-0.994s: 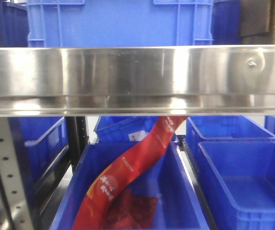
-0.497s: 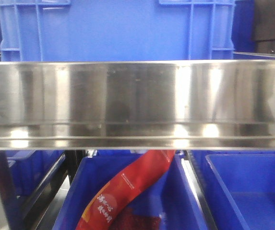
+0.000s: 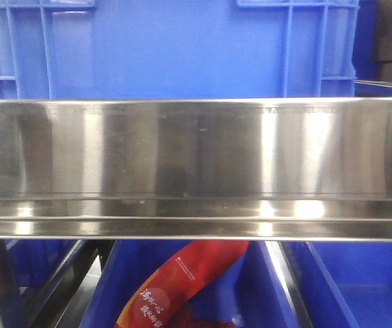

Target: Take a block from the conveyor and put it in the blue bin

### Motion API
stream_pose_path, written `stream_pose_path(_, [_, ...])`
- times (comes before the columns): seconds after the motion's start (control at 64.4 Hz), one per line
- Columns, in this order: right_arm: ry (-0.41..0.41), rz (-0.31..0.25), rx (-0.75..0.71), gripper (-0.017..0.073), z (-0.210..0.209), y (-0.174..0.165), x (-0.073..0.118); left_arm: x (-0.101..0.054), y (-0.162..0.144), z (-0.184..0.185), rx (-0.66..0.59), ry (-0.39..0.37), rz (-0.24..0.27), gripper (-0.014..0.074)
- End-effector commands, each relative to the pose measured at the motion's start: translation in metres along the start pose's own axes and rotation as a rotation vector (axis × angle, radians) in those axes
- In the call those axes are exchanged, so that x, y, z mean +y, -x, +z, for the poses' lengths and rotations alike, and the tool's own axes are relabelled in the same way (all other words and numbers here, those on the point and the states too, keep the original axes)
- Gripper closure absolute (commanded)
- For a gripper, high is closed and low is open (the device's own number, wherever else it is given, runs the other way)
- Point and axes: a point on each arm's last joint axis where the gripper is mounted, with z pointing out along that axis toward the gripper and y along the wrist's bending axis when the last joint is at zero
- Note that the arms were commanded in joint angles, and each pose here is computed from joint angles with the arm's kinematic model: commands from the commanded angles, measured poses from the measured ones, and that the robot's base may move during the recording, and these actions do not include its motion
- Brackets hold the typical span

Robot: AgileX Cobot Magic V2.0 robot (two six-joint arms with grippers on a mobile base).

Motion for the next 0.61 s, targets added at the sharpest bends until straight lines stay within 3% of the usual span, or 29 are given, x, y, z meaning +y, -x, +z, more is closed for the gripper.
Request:
stream_pose_path(0.0, [-0.007, -0.010, -0.024, 0.0713, -0.0009, 0.0017, -0.0005, -0.0010, 0.0023, -0.0018, -0.031, -0.009, -0.008, 0.0705])
stream_pose_path(0.59, [-0.007, -0.010, -0.024, 0.0713, -0.0009, 0.0017, -0.0005, -0.0010, 0.0023, -0.0018, -0.031, -0.009, -0.008, 0.0705])
